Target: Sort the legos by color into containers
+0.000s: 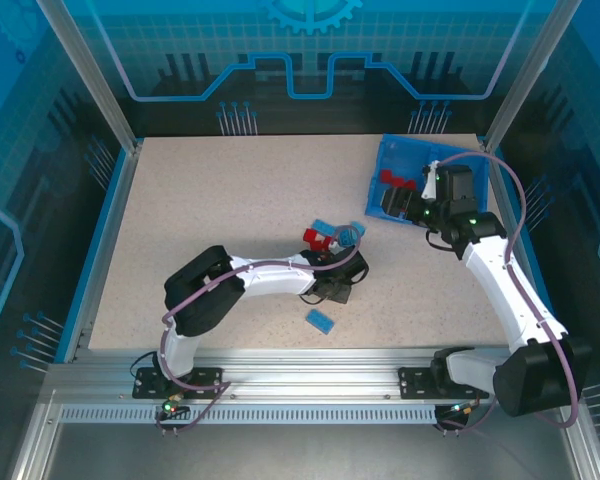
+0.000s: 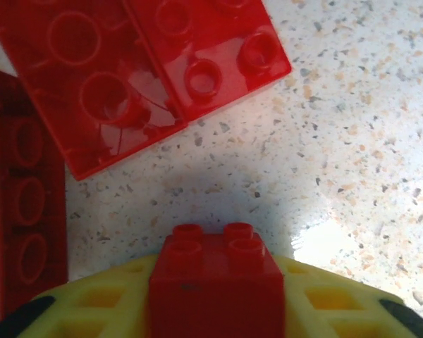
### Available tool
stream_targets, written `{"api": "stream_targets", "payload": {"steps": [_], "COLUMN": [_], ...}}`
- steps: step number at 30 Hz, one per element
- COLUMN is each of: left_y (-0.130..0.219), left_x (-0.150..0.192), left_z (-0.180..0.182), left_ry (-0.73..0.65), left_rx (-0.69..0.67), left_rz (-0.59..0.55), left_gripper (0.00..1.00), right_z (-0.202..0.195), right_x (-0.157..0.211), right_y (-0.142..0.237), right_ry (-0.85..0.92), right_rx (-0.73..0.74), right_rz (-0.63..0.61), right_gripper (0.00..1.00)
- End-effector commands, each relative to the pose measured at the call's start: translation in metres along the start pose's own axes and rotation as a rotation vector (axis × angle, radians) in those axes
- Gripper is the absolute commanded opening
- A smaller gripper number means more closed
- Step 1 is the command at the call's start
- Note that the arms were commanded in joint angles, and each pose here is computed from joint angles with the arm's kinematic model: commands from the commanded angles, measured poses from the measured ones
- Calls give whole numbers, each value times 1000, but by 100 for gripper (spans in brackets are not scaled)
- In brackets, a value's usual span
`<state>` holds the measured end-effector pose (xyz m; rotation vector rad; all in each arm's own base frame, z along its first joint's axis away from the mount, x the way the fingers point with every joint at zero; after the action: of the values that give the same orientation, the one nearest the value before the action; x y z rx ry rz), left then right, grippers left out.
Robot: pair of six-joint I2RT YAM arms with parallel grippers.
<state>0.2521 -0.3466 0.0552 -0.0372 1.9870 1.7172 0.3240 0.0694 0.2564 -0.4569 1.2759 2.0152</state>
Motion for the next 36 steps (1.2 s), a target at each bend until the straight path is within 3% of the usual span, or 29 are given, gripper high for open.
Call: {"api": "stream_targets", "payload": {"steps": [1,7,14,17,24,28,34,36], "left_y": [4,61,94,88,45,20,10,13], "left_x": [-3,-51,-161,-208,-283,-303,-318,-319], "left_z": [0,-13,-25,-29,-36,-41,-39,-38], "left_ry": [-3,-20,-69,-84,-154,-227,-221,-213], "left_rx": [-11,75,105,100,72,43,6,-6], "left_rz": [-8,-197,-481,-574,-693,-755,-830,-841], "left_gripper": [32,29,27,26,26,29,43,51], "right_z": [9,10,-5,-13,-20,-22,-23,-22], "right_x": [0,19,30,31,39,41,43,43], "right_y": [4,21,50,61,70,75,77,78], "right_ry": [-7,-50,-158,-198,-192,-182,-176,-173], "right_rx": [-39,-86,-53,-37,-6,2,-1,-3], "right_rz": [26,60,-79,-150,-158,-170,-174,-172], "right_gripper": [89,89,90,91,91,92,92,92]}}
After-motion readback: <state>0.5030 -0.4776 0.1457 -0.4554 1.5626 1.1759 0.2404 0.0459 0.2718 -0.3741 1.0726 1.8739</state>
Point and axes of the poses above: each hand's point on the last joint's axis, 136 mm out from that joint toward the fingers, its own y axis back along the fingers, its own z axis along the line the jaws close on, x = y × z, the point moved 4 cm from there along y, back along the fingers, and after that the axes turned 4 degrees about -y, right-handed, at the moved point
